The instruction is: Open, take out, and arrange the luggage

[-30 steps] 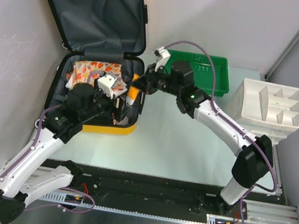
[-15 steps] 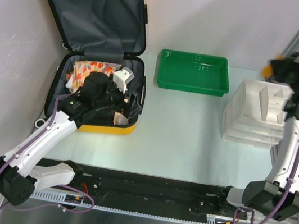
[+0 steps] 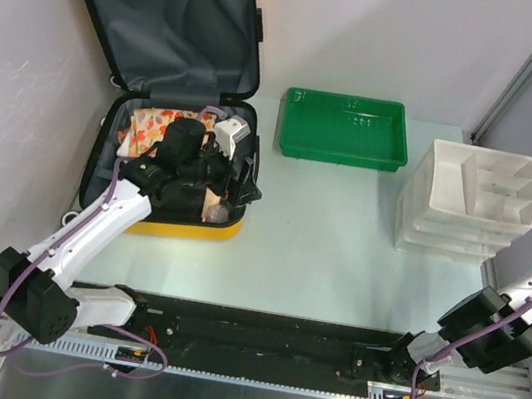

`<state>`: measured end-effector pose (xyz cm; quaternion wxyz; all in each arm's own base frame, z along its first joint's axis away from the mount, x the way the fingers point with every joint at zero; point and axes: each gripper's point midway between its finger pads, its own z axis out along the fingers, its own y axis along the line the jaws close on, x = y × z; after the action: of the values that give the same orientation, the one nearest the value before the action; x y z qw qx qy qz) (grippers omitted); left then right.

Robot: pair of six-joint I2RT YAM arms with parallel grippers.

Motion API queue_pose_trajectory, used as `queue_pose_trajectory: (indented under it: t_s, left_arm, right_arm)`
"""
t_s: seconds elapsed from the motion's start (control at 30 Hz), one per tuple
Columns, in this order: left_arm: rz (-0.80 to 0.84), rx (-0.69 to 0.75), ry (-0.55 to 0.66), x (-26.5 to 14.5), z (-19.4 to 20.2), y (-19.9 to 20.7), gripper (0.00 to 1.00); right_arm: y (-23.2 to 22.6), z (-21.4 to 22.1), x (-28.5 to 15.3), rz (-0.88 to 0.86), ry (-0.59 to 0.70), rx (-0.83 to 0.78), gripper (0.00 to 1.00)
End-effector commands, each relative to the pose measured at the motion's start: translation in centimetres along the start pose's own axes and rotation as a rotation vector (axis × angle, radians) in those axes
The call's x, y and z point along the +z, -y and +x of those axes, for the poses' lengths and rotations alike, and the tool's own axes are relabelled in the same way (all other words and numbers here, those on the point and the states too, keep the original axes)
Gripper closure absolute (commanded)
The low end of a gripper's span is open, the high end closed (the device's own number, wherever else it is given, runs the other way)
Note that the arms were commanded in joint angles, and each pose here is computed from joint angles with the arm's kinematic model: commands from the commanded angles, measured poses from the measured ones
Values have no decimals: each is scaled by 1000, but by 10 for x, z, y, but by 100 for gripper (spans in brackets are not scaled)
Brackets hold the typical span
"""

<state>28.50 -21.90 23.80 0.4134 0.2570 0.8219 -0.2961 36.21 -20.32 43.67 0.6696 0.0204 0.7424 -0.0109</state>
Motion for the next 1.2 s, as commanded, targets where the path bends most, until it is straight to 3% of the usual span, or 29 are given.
queue_pose_trajectory:
  t_s: [0.0, 0.27, 0.83, 0.97, 1.03, 1.07, 1.17]
  left_arm:
    - [46, -1, 32, -7, -12, 7, 0]
    - [93, -24, 3, -3, -3, 5, 0]
    - [86, -58, -23, 8, -2, -10, 0]
    - [55, -62, -27, 9, 0, -18, 0]
    - [13, -69, -23, 9, -1, -26, 0]
    - [-1, -74, -21, 9, -1, -30, 0]
    - [-71, -96, -11, 7, -3, -46, 0]
  right_arm:
    - [-5, -1, 13, -72, -1, -90, 100]
    - [-31, 15, 50, -288, 36, -117, 100]
    - [-18, 57, 92, -270, -66, -121, 100]
    - [-16, 64, 97, -255, -86, -116, 71]
    - [-14, 65, 98, -240, -92, -113, 64]
    - [-13, 65, 98, -235, -91, -115, 55]
    - [-11, 62, 97, -219, -87, -119, 48]
